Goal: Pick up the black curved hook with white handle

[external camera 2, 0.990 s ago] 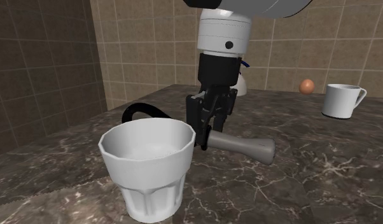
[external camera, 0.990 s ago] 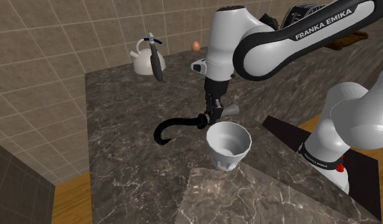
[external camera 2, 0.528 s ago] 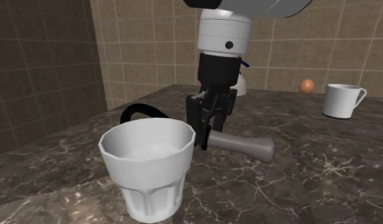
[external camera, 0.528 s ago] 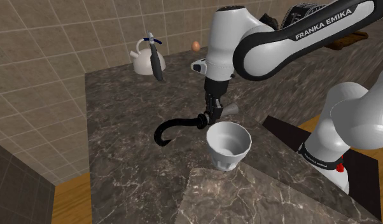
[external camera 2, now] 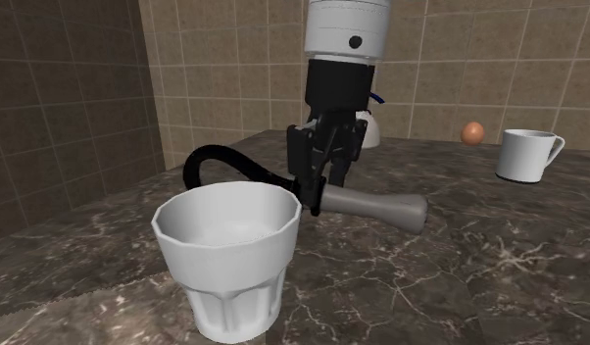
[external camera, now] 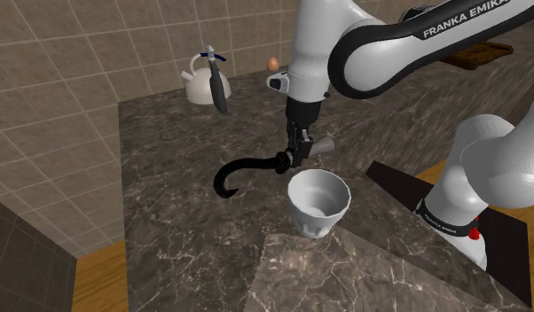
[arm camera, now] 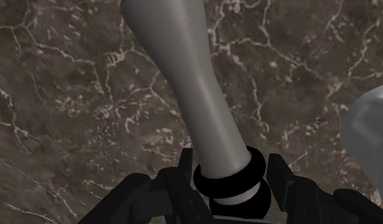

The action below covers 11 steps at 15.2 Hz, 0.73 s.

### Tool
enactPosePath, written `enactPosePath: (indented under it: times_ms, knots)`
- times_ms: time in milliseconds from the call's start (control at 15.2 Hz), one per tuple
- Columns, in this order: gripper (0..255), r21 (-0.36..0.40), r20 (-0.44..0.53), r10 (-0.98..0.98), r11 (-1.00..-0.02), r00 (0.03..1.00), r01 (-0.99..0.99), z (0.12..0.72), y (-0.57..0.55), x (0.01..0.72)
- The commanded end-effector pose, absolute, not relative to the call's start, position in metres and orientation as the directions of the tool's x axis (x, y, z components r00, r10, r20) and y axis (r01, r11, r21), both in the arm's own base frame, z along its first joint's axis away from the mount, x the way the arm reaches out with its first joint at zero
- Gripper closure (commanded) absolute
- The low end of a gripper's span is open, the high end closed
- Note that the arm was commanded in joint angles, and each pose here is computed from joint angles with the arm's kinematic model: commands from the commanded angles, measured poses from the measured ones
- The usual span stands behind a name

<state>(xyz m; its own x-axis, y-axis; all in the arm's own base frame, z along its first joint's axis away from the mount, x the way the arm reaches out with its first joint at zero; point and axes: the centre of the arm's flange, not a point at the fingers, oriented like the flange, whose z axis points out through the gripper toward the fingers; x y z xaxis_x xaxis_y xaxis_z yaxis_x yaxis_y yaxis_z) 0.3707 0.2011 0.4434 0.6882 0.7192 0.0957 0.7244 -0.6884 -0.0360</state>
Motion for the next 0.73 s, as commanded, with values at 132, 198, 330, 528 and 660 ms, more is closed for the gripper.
enactPosePath:
  times_ms: [132,198,330,528,660]
  knots:
    - [255,-0.036,0.096,0.719,-0.688,0.688,0.724,0.464,0.202,0.371]
    - [255,-0.036,0.096,0.719,-0.688,0.688,0.724,0.47,0.202,0.371]
    - [255,-0.036,0.096,0.719,-0.688,0.688,0.724,0.48,0.202,0.371]
    - [255,-0.036,0.096,0.719,-0.688,0.688,0.724,0.496,0.202,0.371]
    - [255,-0.036,0.096,0.719,-0.688,0.688,0.724,0.497,0.202,0.371]
